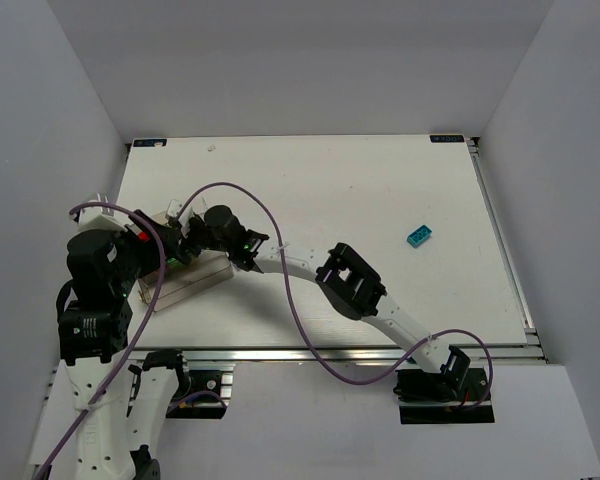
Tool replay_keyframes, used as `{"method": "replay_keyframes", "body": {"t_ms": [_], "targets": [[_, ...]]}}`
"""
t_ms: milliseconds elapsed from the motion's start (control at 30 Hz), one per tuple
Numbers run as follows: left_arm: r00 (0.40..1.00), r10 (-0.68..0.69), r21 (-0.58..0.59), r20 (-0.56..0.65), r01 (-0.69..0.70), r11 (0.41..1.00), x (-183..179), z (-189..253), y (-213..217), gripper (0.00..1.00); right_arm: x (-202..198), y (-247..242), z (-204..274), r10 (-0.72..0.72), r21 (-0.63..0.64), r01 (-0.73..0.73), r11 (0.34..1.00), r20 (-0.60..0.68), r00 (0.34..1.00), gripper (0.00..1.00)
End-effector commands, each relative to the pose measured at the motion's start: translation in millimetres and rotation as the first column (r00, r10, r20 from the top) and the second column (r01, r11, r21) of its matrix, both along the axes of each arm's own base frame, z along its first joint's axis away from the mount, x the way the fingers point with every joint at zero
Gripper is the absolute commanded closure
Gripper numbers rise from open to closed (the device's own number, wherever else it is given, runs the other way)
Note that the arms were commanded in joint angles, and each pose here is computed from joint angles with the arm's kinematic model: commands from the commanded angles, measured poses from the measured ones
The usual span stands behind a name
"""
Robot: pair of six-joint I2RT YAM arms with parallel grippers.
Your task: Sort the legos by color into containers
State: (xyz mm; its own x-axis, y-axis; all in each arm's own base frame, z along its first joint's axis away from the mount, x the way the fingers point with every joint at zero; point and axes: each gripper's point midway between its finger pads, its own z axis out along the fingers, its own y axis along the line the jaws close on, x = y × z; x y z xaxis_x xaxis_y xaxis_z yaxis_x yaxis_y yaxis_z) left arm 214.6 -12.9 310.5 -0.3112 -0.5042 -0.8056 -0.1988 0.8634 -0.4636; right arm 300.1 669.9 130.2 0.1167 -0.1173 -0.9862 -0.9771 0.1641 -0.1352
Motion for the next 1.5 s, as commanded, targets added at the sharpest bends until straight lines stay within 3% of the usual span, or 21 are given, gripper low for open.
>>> {"method": "replay_keyframes", "body": {"t_ms": [0, 100, 133, 233, 367, 433, 500, 533, 600, 733, 800, 867, 933, 967, 1000, 1033, 1100, 1133, 1200, 1333, 1467], "targets": [[0.998, -0.049, -0.012, 0.048, 0.049, 0.999, -2, 15, -9, 0.18, 7, -2, 80, -0.026, 0.135, 0.015, 0.991, 0.083, 0.996, 0.23], [0.991, -0.113, -0.042, 0.071, 0.116, 0.992, 2, 16, -22, 0.31, 13, -16, 106, -0.057, 0.159, 0.046, 0.986, 0.065, 0.996, 0.27], [0.987, -0.136, -0.052, 0.091, 0.141, 0.989, 5, 19, -27, 0.5, 16, -24, 103, -0.068, 0.144, 0.06, 0.988, 0.046, 0.997, 0.31], [0.959, -0.258, -0.105, 0.119, 0.271, 0.957, 12, 17, -50, 0.83, 31, -54, 136, -0.121, 0.15, 0.119, 0.982, 0.003, 0.993, 0.41], [0.91, -0.393, -0.192, 0.131, 0.412, 0.891, 26, 6, -76, 0.92, 49, -119, 148, -0.119, 0.06, 0.125, 0.99, -0.104, 0.987, 0.54], [0.892, -0.44, -0.231, 0.102, 0.451, 0.862, 35, -10, -84, 0.93, 69, -160, 128, -0.146, -0.018, 0.145, 0.989, -0.175, 0.974, 0.64], [0.877, -0.475, -0.256, 0.068, 0.476, 0.842, 40, -23, -90, 0.89, 57, -192, 110, -0.105, -0.108, 0.078, 0.991, -0.271, 0.957, 0.74], [0.875, -0.483, -0.272, 0.027, 0.472, 0.839, 48, -35, -89, 0.85, 81, -226, 106, -0.151, -0.132, 0.118, 0.984, -0.283, 0.947, 0.8], [0.859, -0.512, -0.284, -0.006, 0.49, 0.824, 52, -46, -95, 0.66, 85, -274, 94, -0.216, -0.212, 0.149, 0.966, -0.347, 0.913, 0.8], [0.838, -0.542, -0.297, -0.058, 0.504, 0.811, 63, -63, -107, 0.45, 96, -373, 57, -0.387, -0.392, 0.225, 0.892, -0.406, 0.828, 0.31], [0.834, -0.546, -0.302, -0.084, 0.501, 0.811, 69, -72, -113, 0.42, 107, -423, 54, -0.406, -0.442, 0.235, 0.866, -0.345, 0.847, 0.19], [0.815, -0.573, -0.312, -0.084, 0.524, 0.792, 71, -77, -128, 0.38, 81, -457, 47, -0.337, -0.492, 0.132, 0.86, -0.353, 0.873, 0.11], [0.816, -0.572, -0.302, -0.078, 0.528, 0.794, 77, -77, -136, 0.34, 63, -487, 44, -0.111, -0.525, -0.014, 0.851, -0.206, 0.972, 0.12], [0.801, -0.594, -0.296, -0.077, 0.55, 0.781, 75, -76, -146, 0.34, 14, -504, 39, -0.008, -0.549, -0.168, 0.819, -0.303, 0.953, 0.16], [0.804, -0.588, -0.287, -0.089, 0.545, 0.788, 80, -80, -148, 0.33, 1, -513, 35, 0.175, -0.582, -0.253, 0.773, -0.188, 0.967, 0.2], [0.799, -0.594, -0.284, -0.096, 0.55, 0.786, 81, -81, -153, 0.32, -14, -528, 31, 0.181, -0.594, -0.277, 0.755, -0.216, 0.959, 0.26], [0.781, -0.616, -0.274, -0.105, 0.573, 0.773, 82, -81, -166, 0.31, -43, -554, 11, 0.241, -0.676, -0.299, 0.673, -0.181, 0.954, 0.26], [0.781, -0.615, -0.262, -0.109, 0.574, 0.776, 84, -81, -168, 0.31, -49, -564, 15, 0.342, -0.722, -0.279, 0.633, -0.062, 0.937, 0.27], [0.767, -0.632, -0.248, -0.111, 0.594, 0.765, 83, -79, -177, 0.3, -75, -579, -9, 0.432, -0.763, -0.327, 0.558, -0.069, 0.899, 0.26], [0.747, -0.654, -0.226, -0.117, 0.622, 0.75, 83, -80, -187, 0.29, -99, -580, -15, 0.497, -0.763, -0.334, 0.553, -0.019, 0.867, 0.24], [0.722, -0.68, -0.218, -0.128, 0.648, 0.73, 81, -85, -196, 0.28, -126, -586, -25, 0.668, -0.823, -0.322, 0.469, 0.091, 0.739, 0.22]]}}
